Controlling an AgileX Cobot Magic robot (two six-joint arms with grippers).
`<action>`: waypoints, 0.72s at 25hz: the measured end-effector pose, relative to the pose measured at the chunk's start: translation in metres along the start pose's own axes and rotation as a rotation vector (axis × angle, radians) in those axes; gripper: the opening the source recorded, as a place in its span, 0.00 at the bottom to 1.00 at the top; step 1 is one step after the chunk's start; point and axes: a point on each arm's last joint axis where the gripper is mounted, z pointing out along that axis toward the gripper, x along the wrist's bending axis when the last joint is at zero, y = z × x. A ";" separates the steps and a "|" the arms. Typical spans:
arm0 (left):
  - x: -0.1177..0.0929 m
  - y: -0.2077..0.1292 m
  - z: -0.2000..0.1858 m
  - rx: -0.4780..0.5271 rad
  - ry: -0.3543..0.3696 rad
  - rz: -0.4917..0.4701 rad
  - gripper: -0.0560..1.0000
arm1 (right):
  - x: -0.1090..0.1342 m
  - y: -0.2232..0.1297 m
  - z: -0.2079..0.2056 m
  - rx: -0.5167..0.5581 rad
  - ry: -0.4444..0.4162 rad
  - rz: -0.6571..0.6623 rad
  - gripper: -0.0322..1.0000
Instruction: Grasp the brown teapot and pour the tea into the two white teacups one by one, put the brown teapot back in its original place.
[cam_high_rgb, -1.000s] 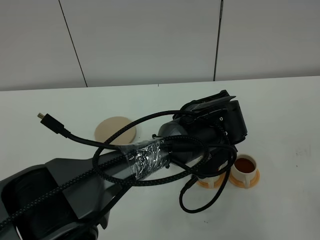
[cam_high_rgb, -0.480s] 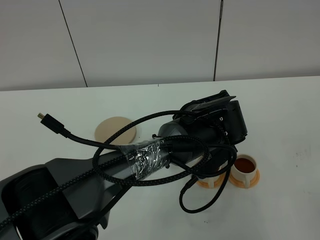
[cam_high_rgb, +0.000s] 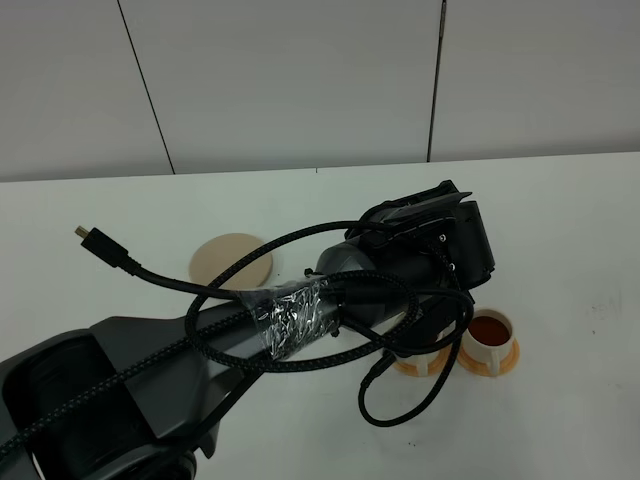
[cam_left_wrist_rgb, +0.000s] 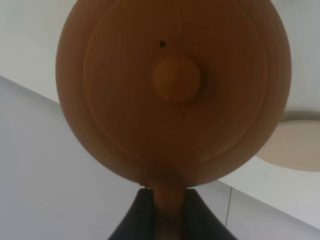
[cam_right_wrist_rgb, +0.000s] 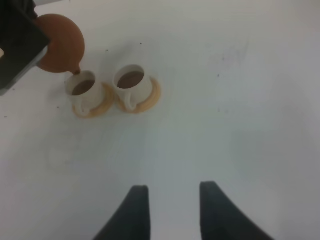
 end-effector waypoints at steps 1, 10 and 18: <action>0.000 0.000 0.000 0.000 0.000 0.000 0.21 | 0.000 0.000 0.000 0.000 0.000 0.000 0.27; 0.000 0.000 0.000 0.001 -0.002 0.000 0.21 | 0.000 0.000 0.000 0.000 0.000 0.000 0.27; -0.002 0.001 0.000 -0.014 -0.022 -0.017 0.21 | 0.000 0.000 0.000 0.000 0.000 0.000 0.27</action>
